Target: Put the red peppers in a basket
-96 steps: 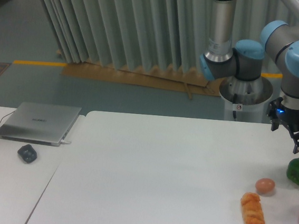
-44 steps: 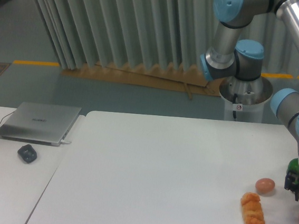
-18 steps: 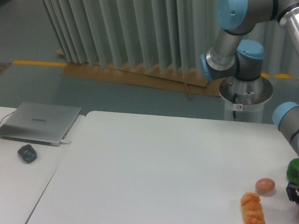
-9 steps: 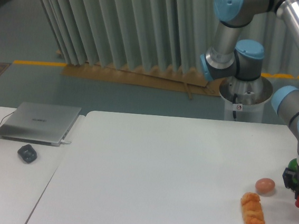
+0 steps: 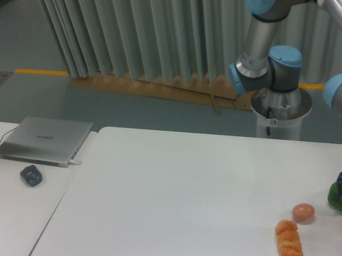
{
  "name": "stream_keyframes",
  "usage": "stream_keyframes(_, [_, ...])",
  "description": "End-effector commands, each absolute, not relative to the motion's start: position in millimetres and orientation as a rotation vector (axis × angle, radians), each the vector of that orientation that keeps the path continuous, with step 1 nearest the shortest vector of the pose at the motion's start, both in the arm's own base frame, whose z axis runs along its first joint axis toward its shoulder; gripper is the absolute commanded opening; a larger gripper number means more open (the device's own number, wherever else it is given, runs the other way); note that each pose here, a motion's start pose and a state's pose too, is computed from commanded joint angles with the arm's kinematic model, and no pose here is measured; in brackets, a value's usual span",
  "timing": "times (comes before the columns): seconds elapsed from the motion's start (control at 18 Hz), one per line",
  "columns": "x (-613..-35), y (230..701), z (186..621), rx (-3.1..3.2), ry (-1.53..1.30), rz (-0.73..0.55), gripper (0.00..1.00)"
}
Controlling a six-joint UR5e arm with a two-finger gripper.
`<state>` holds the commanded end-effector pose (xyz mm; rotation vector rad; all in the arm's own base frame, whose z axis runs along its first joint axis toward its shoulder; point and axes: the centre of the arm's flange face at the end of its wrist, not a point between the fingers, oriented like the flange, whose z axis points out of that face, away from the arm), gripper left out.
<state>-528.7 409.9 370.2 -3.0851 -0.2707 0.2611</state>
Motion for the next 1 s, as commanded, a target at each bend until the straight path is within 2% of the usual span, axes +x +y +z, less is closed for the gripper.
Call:
stream_keyframes(0.11, [-544, 397, 368, -3.072, -0.304, 0.291, 0.47])
stream_keyframes(0.39, [-576, 364, 348, -3.109, -0.243, 0.271, 0.47])
stream_keyframes(0.67, [-609, 336, 347, -3.111, -0.189, 0.314, 0.47])
stream_keyframes(0.89, [-619, 326, 321, -3.133, -0.210, 0.259, 0.48])
stream_keyframes(0.94, [-620, 325, 321, -3.132, -0.210, 0.261, 0.60])
stream_keyframes(1.0, [-620, 325, 322, -3.132, -0.198, 0.265, 1.00])
